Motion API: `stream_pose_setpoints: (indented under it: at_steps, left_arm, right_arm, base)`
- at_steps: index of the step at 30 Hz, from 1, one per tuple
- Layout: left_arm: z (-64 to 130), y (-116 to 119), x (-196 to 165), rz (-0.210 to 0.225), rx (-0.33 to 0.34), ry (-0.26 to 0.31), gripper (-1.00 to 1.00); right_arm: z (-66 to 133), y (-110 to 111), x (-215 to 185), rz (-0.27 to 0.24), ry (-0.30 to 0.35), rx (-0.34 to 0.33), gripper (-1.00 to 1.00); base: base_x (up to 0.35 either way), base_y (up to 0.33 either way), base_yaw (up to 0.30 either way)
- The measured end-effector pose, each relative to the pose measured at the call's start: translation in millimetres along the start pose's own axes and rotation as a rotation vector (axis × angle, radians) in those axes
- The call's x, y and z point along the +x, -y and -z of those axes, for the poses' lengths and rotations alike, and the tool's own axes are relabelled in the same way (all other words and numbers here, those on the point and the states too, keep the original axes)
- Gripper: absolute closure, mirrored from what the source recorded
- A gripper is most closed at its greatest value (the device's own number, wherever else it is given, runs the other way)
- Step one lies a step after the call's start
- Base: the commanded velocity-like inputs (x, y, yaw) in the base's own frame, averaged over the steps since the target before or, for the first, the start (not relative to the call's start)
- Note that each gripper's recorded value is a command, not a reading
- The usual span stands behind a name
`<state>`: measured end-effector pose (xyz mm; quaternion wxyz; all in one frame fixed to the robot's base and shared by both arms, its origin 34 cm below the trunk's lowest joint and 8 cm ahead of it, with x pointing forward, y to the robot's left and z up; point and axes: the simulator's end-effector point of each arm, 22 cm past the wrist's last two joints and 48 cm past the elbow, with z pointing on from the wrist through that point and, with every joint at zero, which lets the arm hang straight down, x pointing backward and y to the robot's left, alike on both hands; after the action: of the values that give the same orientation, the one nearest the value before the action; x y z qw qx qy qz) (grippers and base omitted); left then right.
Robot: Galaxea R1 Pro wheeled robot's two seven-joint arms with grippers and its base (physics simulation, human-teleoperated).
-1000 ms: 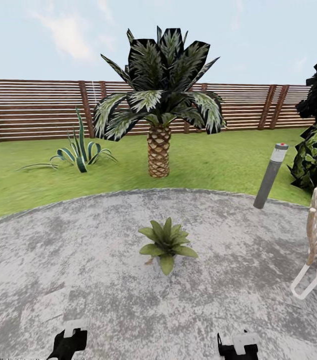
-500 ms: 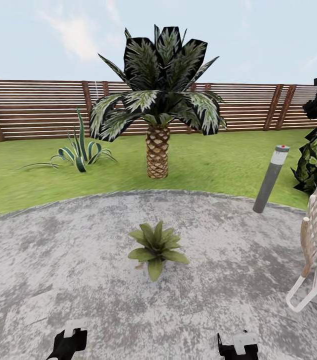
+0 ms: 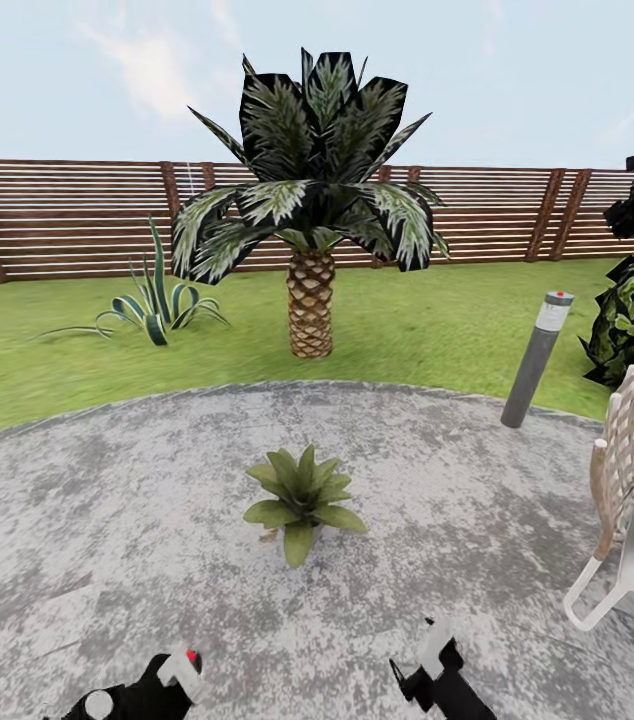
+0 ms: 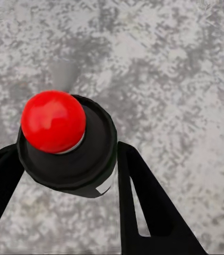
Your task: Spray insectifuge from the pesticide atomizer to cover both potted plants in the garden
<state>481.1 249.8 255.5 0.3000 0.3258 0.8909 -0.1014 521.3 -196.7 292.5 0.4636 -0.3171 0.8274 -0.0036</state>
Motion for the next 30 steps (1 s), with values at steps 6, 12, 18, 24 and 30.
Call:
stream_pose_setpoints:
  at_steps: [6, 12, 18, 24, 30]
  left_arm:
    - [14.9, -0.6, -27.4, -0.126, 0.249, -0.066, 1.0]
    - [19.2, 4.5, -29.7, -0.243, 0.344, -0.188, 1.0]
    - [19.2, 30.9, -50.6, -0.257, 0.437, -0.196, 1.0]
    - [10.0, 66.6, -54.5, -0.356, 0.5, -0.242, 1.0]
    - [2.6, 89.7, -68.2, -0.37, 0.526, -0.226, 1.0]
  right_arm:
    - [-21.7, -22.1, -48.8, 0.088, -0.009, -0.305, -1.0]
    - [-16.0, -50.3, -73.0, 0.154, 0.012, -0.52, 1.0]
    - [-10.8, -110.0, -109.3, 0.218, 0.069, -0.663, 1.0]
    - [-10.6, -128.2, -124.6, 0.21, 0.094, -0.688, 1.0]
    - [-10.4, -154.2, -149.4, 0.194, 0.134, -0.715, 1.0]
  base:
    - [0.0, 0.0, 0.0]
    - [0.0, 0.0, 0.0]
    - [0.0, 0.0, 0.0]
    - [0.0, 0.0, 0.0]
    - [0.0, 0.0, 0.0]
